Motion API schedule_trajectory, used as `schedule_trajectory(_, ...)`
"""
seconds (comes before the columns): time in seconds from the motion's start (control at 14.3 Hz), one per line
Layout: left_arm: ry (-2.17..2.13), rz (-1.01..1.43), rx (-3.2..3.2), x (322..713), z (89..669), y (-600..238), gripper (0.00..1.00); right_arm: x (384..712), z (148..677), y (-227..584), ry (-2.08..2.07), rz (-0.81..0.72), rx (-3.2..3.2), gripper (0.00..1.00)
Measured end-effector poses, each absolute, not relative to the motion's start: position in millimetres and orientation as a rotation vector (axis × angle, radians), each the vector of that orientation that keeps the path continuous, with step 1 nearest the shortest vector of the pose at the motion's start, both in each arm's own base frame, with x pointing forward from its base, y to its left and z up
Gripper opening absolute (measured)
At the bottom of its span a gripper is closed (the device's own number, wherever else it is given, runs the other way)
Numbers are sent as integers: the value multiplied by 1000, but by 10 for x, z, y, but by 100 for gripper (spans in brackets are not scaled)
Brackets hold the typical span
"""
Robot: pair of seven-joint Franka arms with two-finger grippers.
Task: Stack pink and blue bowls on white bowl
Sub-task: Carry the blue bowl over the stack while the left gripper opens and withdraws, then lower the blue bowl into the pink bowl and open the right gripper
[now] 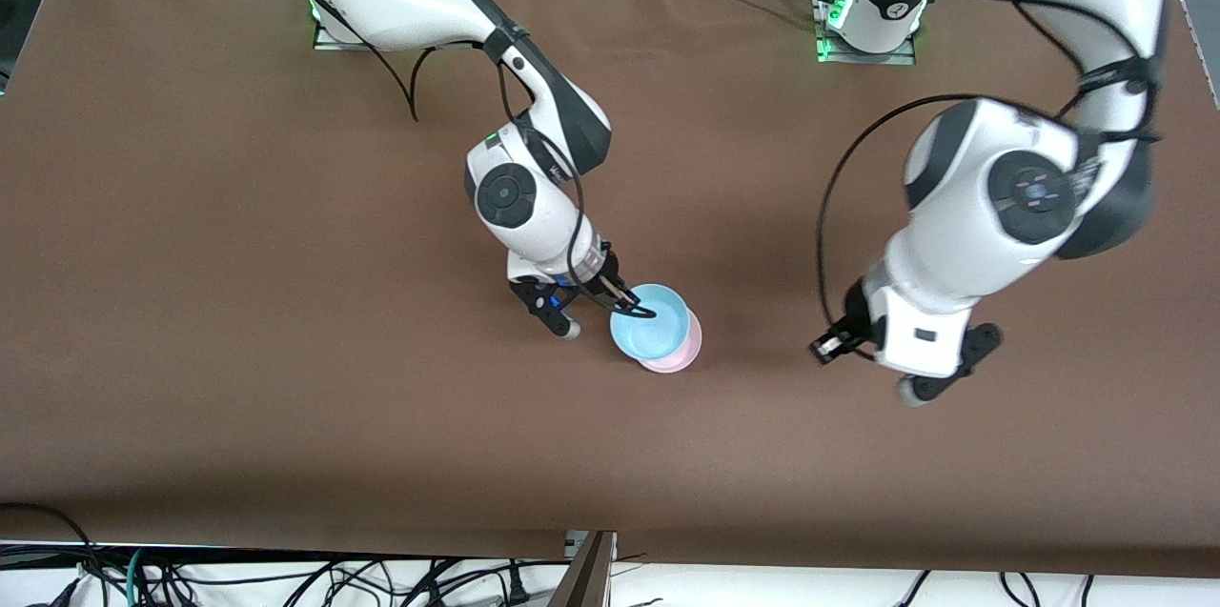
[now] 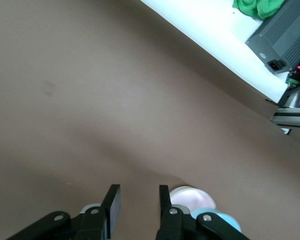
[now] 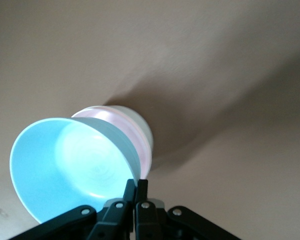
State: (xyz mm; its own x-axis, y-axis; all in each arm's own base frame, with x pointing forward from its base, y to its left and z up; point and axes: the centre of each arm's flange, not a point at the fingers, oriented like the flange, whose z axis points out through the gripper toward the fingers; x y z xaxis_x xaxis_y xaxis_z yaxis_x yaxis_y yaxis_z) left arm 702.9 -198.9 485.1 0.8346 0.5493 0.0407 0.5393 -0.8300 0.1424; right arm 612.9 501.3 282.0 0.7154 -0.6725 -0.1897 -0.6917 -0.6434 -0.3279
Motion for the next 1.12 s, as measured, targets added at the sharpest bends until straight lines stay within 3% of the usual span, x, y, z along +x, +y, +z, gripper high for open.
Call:
schedule_trajectory(0.35,771,128,2964,6927,5327,-1355,42,6182,2690,5082,1065,20,-2499,2)
schedule_trajectory(1.12,338,95,3082,7053,5108,-145,46,6093,2343,5169,1005,-45,-2580,2)
